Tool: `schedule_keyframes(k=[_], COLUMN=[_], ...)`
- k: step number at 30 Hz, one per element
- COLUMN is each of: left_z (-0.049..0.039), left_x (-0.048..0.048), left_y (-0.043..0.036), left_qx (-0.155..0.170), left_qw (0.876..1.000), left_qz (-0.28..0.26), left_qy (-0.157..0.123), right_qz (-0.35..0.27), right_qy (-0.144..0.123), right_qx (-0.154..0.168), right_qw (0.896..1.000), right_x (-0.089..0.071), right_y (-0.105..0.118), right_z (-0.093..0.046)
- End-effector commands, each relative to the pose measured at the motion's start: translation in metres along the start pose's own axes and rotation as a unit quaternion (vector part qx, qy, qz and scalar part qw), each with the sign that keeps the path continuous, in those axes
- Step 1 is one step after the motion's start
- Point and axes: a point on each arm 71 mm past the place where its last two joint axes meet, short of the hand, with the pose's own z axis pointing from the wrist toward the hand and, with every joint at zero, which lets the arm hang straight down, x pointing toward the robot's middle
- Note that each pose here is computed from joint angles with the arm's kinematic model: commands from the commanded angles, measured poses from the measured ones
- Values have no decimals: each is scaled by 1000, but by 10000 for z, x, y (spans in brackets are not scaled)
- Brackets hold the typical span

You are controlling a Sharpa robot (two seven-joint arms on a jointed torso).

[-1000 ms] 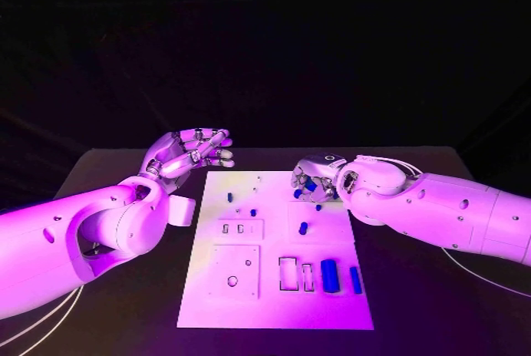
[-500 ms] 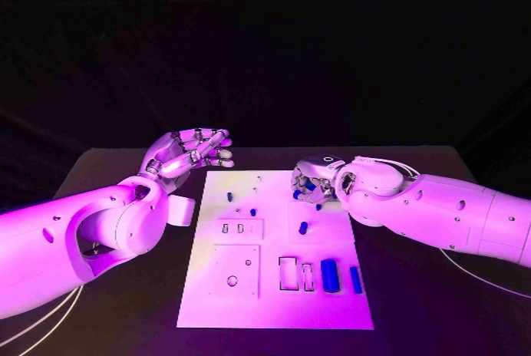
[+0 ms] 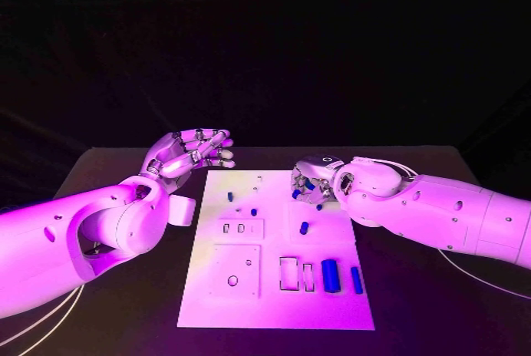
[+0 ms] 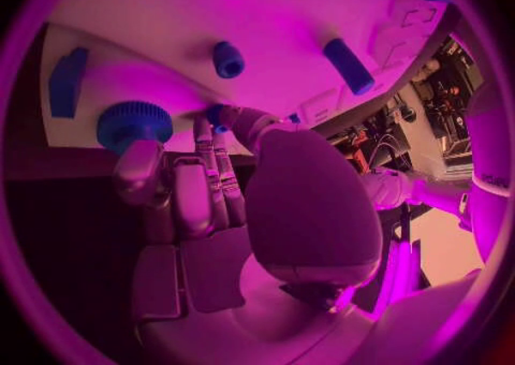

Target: Assemble the parts on the task board

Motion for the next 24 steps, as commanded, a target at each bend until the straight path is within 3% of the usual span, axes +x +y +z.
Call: schedule_keyframes(k=[1, 12, 24], left_z=[13, 19, 19], left_x=[22, -4, -13], left_y=[-14, -10, -11], left_qx=[2, 2, 3], left_qw=[1000, 1000, 1000], left_qz=[-9, -8, -8], left_qy=[9, 6, 4], right_qz=[-4, 17, 14], right_qy=[-10, -96, -146], right_qx=[10, 5, 8], right_qw=[1000, 995, 989], right_x=[-1, -157, -252], right_y=[-4, 115, 283], right_z=[1, 1, 167])
